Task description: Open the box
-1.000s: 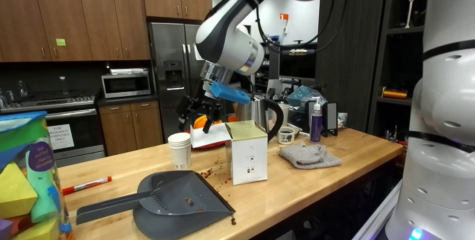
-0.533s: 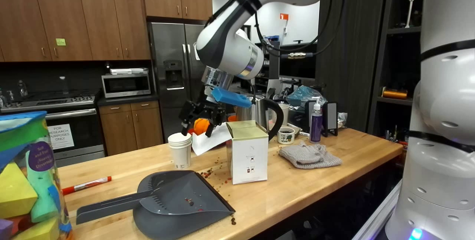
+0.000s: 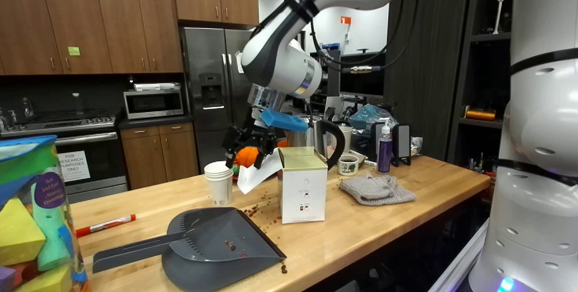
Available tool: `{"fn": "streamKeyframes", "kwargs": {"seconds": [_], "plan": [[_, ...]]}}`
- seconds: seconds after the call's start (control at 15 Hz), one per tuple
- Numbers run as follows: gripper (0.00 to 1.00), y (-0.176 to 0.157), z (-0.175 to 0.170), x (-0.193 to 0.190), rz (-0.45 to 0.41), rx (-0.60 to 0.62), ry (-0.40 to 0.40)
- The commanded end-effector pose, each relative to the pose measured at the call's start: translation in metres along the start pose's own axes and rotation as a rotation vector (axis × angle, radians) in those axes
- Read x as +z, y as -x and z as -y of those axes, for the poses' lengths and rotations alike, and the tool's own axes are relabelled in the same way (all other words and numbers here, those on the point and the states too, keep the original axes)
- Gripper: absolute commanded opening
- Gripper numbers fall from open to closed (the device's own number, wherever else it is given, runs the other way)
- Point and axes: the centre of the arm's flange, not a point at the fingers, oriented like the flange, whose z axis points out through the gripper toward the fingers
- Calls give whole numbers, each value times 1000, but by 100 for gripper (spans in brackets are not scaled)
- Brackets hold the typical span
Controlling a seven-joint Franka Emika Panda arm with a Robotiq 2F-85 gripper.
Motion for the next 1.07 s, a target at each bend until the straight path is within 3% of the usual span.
{"fn": "streamKeyframes", "kwargs": {"seconds": [0.0, 0.53, 1.0], "plan": [[100, 0, -4, 1, 23, -3, 17], [100, -4, 14, -10, 10, -63, 50], [100, -7, 47, -39, -56, -132, 76]]}}
